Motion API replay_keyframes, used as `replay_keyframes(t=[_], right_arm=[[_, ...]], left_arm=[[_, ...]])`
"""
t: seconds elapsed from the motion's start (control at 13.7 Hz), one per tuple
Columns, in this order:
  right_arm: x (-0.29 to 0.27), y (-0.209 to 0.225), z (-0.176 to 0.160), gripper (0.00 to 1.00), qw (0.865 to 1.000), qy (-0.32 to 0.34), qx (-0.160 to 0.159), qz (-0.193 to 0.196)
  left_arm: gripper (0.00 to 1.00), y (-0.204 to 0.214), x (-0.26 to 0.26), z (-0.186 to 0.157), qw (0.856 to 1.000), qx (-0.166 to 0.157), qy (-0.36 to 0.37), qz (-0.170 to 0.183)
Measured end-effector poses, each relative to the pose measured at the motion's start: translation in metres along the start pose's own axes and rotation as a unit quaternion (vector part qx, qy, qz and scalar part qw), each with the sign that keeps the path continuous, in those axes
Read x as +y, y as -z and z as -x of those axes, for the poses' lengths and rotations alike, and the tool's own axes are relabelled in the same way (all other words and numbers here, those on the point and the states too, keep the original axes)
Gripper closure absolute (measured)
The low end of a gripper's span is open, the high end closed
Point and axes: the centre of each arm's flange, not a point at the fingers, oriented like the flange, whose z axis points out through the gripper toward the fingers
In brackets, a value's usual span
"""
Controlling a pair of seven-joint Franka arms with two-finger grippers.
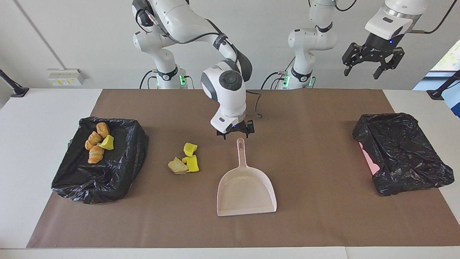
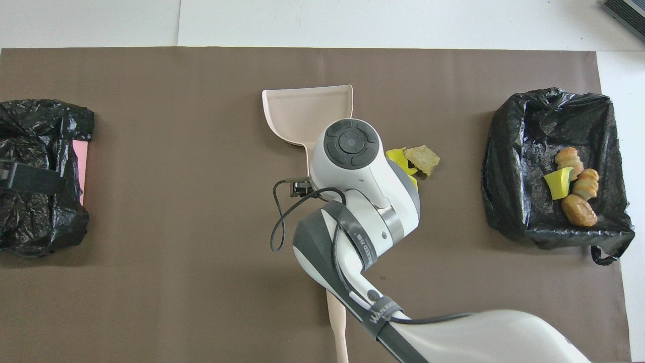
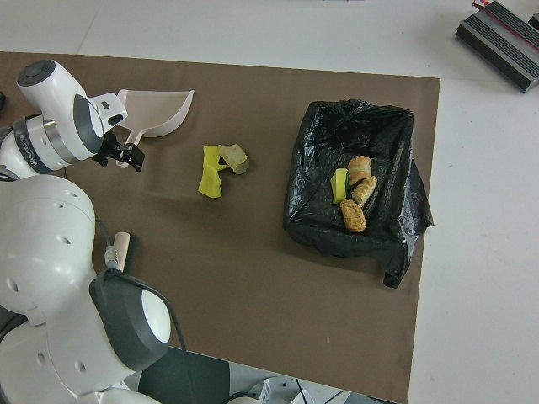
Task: Sweep and dump trash in bin
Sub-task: 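Return the dustpan to the table center with the right gripper and release, then grasp the dustpan with the left gripper while the right gripper grasps the brush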
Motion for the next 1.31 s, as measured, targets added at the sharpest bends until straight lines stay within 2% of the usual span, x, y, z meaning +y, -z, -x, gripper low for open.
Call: replay_keyframes(t=[0.22,0.44,0.58,0.73,0.87,1.17,1.31], right_arm=[[0.011,0.022,0.084,0.00,0.999,0.020,-0.028,0.005],[0.005,0.001,0.175,0.00,0.997,0.048,-0.067,0.005],[0.007,-0.017,0.223,0.00,0.995,0.059,-0.083,-0.003],[0.010,-0.040,0.252,0.00,0.994,0.065,-0.085,0.000],[0.012,-0.065,0.272,0.00,0.994,0.064,-0.094,0.006],[0.010,-0.087,0.291,0.00,0.994,0.065,-0.090,0.002],[0.010,-0.091,0.293,0.20,0.993,0.067,-0.092,0.005]], left_arm=[[0.00,0.001,0.000,0.000,1.000,0.002,0.000,0.000],[0.00,0.000,0.000,-0.005,1.000,0.014,-0.001,-0.001],[0.00,-0.009,0.011,-0.017,1.000,0.022,-0.014,-0.001],[0.00,-0.023,0.035,-0.038,0.999,0.040,-0.036,0.000],[0.00,-0.049,0.071,-0.060,0.997,0.041,-0.068,0.004],[0.00,-0.092,0.127,-0.097,0.992,0.067,-0.107,0.010],[0.00,-0.110,0.147,-0.105,0.990,0.070,-0.121,0.012]])
